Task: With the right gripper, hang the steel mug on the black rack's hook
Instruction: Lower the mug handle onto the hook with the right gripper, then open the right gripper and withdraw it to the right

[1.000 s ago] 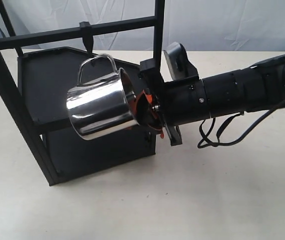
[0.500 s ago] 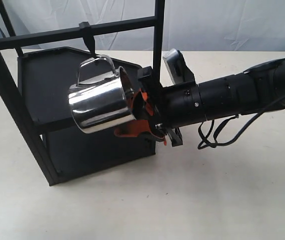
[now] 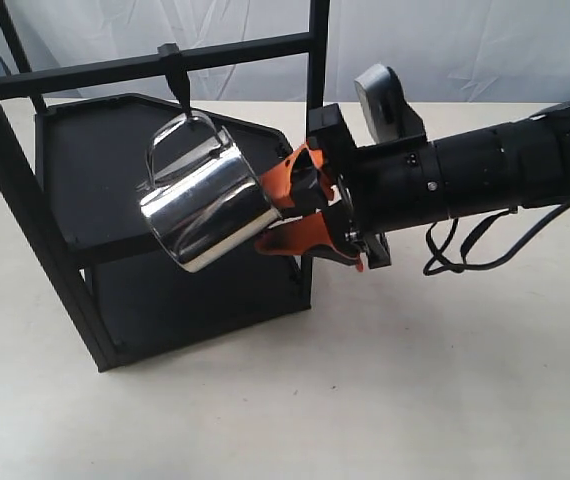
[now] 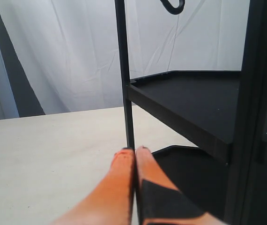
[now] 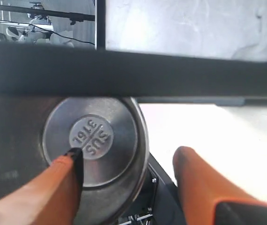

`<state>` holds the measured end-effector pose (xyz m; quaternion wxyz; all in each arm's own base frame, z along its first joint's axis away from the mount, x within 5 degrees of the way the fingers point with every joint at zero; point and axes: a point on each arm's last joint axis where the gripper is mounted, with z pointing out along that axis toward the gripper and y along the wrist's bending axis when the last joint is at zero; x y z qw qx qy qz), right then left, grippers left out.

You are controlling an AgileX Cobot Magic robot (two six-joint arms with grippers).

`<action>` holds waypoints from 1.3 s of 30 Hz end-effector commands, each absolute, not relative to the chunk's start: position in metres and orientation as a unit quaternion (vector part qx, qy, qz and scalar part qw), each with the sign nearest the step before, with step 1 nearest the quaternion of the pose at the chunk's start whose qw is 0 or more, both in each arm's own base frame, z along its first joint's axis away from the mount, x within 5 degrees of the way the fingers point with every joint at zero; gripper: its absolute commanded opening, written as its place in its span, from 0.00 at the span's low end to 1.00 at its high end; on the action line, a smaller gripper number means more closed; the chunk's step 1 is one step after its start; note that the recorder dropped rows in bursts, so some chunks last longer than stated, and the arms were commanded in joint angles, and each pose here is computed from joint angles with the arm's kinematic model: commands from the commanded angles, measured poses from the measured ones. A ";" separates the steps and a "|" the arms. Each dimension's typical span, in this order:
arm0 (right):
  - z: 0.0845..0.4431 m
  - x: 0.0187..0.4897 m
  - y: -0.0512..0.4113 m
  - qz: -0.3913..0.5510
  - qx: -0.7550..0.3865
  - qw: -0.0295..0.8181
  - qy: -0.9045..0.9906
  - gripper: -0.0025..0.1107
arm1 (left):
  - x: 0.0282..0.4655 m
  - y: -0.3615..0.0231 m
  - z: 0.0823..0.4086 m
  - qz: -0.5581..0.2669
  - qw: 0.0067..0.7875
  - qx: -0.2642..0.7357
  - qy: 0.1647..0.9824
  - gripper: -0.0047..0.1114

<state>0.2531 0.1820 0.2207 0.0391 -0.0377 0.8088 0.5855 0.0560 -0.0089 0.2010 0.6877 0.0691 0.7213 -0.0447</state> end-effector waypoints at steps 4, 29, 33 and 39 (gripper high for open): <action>0.234 0.248 0.176 0.583 -0.056 0.056 0.809 0.52 | 0.056 -0.009 0.202 -0.047 0.691 0.070 0.718 0.05; 0.321 0.177 0.120 0.372 -0.154 0.251 0.880 0.32 | 0.056 -0.009 0.202 -0.047 0.691 0.070 0.718 0.05; 0.341 0.150 0.103 0.324 -0.193 0.318 0.870 0.05 | 0.056 -0.009 0.202 -0.047 0.691 0.070 0.718 0.05; 0.362 0.125 0.093 0.329 -0.200 0.379 0.841 0.02 | 0.056 -0.009 0.202 -0.047 0.691 0.070 0.718 0.05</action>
